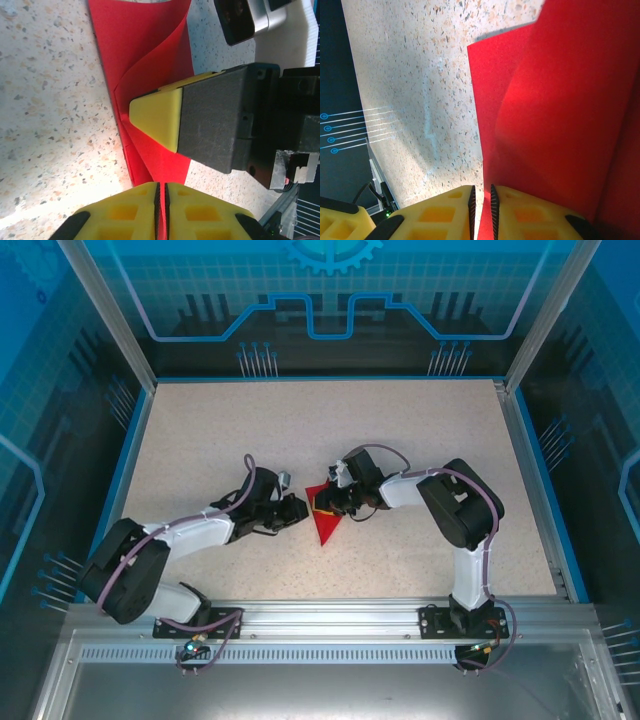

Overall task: Fold a paper plane with a square sheet of paper (pick it up from the middle)
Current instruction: Fourth fold the wing at the center of the table.

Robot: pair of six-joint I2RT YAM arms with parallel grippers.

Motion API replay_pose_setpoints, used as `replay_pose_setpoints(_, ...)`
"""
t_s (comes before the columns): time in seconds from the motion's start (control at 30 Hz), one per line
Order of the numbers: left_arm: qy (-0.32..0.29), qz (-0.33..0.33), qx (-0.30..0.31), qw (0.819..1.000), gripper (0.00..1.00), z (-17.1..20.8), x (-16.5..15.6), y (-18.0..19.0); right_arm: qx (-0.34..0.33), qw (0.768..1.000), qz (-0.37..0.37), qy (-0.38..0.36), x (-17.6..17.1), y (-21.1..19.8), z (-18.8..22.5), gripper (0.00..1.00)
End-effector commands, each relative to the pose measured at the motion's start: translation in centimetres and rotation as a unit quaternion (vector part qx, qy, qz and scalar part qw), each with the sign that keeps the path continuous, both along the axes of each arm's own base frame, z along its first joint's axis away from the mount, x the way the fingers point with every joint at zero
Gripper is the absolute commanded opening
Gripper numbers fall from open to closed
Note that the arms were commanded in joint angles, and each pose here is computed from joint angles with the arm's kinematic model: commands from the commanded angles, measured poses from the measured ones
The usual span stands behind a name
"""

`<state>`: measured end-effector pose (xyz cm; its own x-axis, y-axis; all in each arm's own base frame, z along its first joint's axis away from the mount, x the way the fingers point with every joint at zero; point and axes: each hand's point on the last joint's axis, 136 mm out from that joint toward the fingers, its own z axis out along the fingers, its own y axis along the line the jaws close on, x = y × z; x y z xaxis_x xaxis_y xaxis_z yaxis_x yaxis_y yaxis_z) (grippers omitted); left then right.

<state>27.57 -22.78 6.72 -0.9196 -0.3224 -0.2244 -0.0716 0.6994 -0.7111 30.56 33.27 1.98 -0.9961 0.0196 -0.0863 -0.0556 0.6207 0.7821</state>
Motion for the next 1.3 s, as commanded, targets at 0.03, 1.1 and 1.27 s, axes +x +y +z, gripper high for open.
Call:
replay_pose_setpoints(0.03, 0.022, 0.027, 0.000, 0.999, 0.11, -0.4, 0.8, 0.1, -0.032, 0.999, 0.000, 0.032, -1.3, -1.1, -2.6, 0.19)
replay_pose_setpoints(1.1, 0.051, -0.072, -0.084, 0.993, 0.10, -2.6, -1.5, -5.3, -0.044, 0.998, -0.011, 0.043, -1.4, -1.6, -3.2, 0.17)
replay_pose_setpoints(1.27, 0.046, -0.069, -0.080, 0.993, 0.12, -2.9, -1.9, -5.2, -0.044, 0.998, -0.013, 0.045, -1.3, -1.7, -3.3, 0.17)
